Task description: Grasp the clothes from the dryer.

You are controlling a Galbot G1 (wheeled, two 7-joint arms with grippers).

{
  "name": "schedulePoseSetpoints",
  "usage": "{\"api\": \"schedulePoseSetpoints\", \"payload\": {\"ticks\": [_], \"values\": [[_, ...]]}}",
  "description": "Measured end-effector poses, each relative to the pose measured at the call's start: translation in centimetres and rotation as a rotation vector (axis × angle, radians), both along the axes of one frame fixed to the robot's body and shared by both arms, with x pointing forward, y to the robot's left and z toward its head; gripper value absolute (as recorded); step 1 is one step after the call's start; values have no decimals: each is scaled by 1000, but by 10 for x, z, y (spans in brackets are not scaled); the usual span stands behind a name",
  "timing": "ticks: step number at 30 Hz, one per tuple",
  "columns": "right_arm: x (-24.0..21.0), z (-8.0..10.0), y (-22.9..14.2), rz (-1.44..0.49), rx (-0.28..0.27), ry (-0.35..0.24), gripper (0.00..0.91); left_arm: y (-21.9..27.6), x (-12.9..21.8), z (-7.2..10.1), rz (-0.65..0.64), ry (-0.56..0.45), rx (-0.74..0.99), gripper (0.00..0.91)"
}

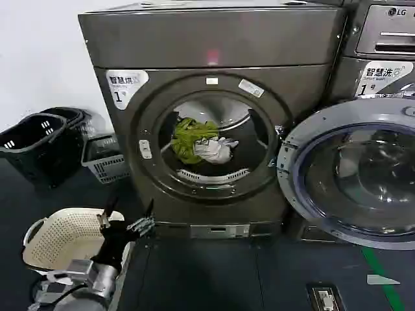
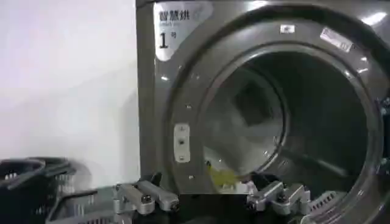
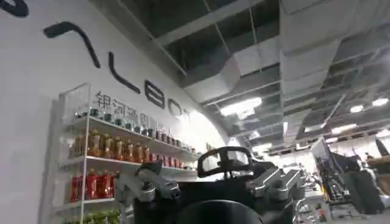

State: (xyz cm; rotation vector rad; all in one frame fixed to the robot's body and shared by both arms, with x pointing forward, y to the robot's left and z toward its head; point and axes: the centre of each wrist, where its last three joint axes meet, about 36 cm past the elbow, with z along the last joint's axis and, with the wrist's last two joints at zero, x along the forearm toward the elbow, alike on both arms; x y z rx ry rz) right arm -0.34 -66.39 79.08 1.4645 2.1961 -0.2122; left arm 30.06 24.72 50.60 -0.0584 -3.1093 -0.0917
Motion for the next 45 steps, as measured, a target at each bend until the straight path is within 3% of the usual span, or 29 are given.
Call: {"api": "schedulePoseSetpoints", "payload": {"ticks": [14,34,45], "values": [[2,4,0,21,-38,-29,907,-3,0,3,-20,23,-42,907],[-3,1,-3,23,-43,-36,907,-6,-2,8,-59,22,-52,907],[-5,-2,0,58,-95,-52,907,-10,-4,10,-99,-10,-45,907]]}}
